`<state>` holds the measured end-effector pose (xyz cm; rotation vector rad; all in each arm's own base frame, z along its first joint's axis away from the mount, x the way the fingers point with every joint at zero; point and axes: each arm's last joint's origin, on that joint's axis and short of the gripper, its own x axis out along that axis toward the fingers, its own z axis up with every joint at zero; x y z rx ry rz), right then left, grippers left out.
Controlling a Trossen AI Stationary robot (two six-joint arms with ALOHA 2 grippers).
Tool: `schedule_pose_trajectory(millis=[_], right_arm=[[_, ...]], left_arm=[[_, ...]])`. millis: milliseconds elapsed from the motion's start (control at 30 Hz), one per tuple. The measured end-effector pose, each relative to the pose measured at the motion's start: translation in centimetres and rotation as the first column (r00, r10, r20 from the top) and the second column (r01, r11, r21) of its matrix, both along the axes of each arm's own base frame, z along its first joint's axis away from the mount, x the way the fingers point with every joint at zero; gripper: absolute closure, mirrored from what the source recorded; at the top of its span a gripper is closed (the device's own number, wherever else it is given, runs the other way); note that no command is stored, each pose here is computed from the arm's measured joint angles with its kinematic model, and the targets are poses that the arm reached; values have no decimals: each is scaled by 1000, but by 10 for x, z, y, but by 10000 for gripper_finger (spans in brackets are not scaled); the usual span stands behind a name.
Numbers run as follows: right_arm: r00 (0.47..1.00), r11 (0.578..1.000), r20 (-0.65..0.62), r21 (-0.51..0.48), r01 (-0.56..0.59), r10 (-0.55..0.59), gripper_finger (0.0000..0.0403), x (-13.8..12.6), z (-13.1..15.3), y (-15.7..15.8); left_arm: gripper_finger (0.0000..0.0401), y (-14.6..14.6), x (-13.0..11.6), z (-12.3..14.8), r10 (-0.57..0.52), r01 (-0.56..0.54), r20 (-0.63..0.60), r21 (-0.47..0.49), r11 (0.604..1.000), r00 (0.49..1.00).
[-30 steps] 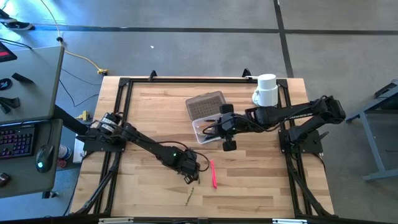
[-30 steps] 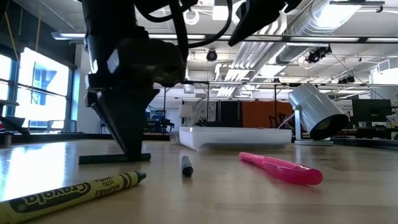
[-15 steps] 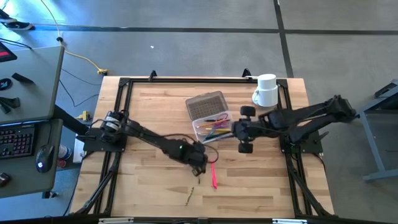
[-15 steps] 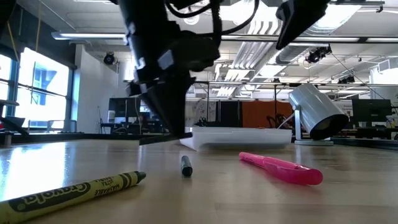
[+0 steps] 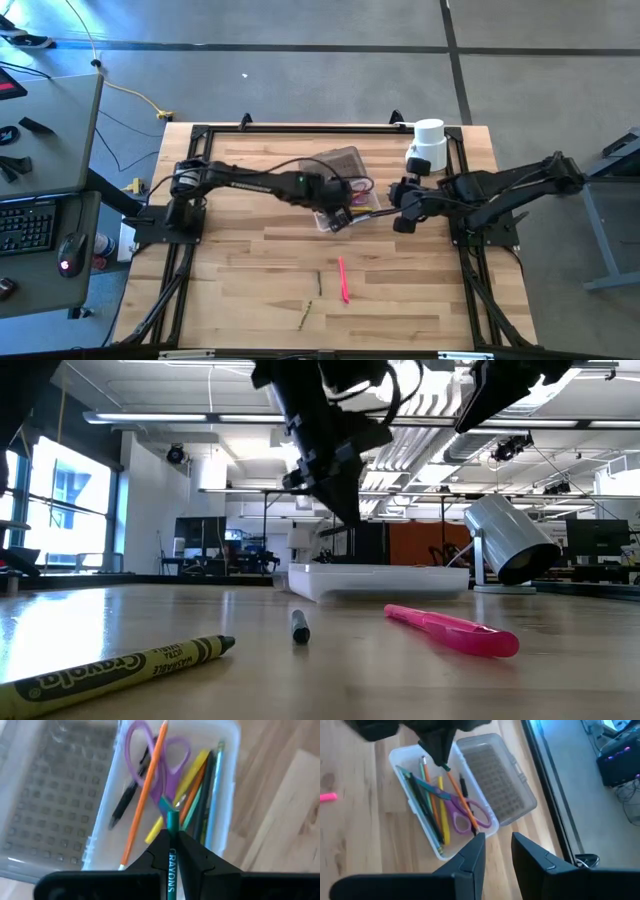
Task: Pick & place school supplies into a supply box
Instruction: Put the left green crayon into the gray supply box, then put the light green crayon into the gray supply box
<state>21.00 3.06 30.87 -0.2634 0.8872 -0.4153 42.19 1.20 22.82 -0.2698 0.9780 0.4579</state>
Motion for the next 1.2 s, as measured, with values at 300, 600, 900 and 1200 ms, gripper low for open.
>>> schedule_pose_trajectory(millis=[300, 600, 900, 1200], right_arm=[[999, 999, -9, -25, -47, 47, 324, -6, -7, -1], [999, 999, 15, -14, -44, 44, 324, -5, -6, -1], [999, 999, 21, -11, -45, 46, 324, -4, -6, -1], [999, 999, 22, -8, -47, 47, 324, -4, -6, 0]], left_arm=[[346, 1, 10, -48, -155, 140, -116, -125, 982, 981], [345, 4, 16, -54, -147, 141, -97, -63, 988, 984], [314, 3, 15, -55, -172, 166, -112, -62, 984, 979], [237, -2, 11, -30, -215, 166, -191, -244, 955, 958]])
